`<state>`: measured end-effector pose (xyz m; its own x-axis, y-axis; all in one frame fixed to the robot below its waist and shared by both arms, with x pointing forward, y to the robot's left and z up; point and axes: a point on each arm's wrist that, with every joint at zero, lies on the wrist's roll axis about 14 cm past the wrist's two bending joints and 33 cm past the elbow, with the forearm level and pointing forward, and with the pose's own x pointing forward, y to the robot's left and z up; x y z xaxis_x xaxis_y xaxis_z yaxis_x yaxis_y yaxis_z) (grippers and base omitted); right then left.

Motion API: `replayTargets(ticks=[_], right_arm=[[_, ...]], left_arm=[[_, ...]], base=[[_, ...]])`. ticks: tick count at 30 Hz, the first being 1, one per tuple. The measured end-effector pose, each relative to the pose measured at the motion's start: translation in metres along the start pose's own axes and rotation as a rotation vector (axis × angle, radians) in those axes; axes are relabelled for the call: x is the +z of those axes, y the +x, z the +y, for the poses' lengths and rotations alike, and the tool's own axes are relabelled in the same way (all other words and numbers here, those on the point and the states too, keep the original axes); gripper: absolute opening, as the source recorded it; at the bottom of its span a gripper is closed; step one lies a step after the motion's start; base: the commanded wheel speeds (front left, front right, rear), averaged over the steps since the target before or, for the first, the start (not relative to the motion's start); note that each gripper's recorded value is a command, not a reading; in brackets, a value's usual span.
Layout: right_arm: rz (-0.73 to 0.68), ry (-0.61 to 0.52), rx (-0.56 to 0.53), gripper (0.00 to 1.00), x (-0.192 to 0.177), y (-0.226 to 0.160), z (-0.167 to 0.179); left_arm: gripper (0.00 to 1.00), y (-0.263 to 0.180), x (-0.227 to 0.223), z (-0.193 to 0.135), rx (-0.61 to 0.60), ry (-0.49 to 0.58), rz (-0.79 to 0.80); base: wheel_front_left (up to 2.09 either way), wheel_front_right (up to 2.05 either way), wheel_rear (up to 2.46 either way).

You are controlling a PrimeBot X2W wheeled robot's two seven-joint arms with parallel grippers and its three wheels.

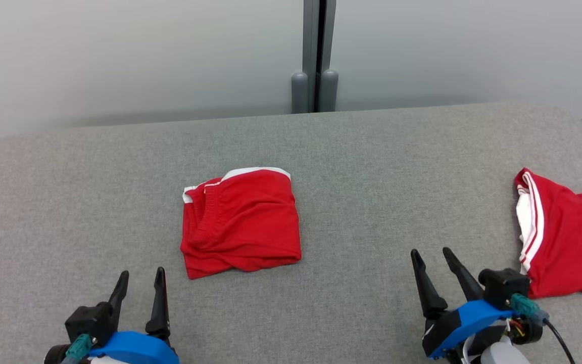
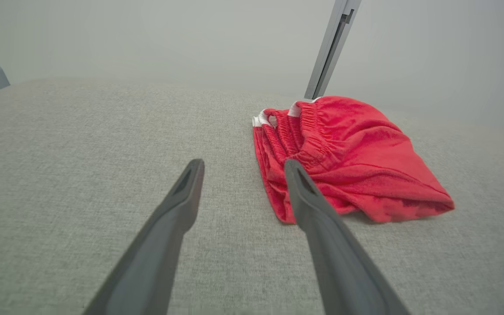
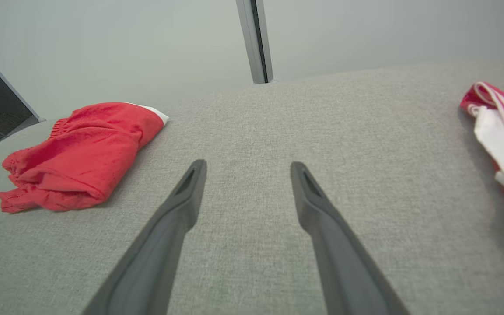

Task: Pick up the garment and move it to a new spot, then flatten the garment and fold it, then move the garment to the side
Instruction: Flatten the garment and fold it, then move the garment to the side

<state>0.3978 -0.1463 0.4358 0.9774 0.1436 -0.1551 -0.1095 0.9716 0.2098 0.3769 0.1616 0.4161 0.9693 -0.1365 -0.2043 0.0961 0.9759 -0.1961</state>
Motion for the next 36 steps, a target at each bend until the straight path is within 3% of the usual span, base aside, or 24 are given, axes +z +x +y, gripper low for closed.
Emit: replayTargets(ticks=[8, 19, 36], right_arm=[[-0.015, 0.029, -0.019, 1.0, 0.002, -0.016, -0.003], [0.012, 0.025, 0.027, 1.0, -0.005, -0.004, 0.011], [0.045, -0.016, 0.317, 1.0, 0.002, 0.112, 0.122]], left_arm=[[1.0, -0.01, 0.0, -0.009, -0.009, 0.01, -0.007], [1.0, -0.012, -0.007, -0.008, 0.003, -0.004, 0.01], [1.0, -0.038, -0.016, 0.057, 0.173, -0.038, 0.049]], base=[[0.0, 0.0, 0.0], [0.0, 0.0, 0.0], [0.0, 0.0, 0.0]])
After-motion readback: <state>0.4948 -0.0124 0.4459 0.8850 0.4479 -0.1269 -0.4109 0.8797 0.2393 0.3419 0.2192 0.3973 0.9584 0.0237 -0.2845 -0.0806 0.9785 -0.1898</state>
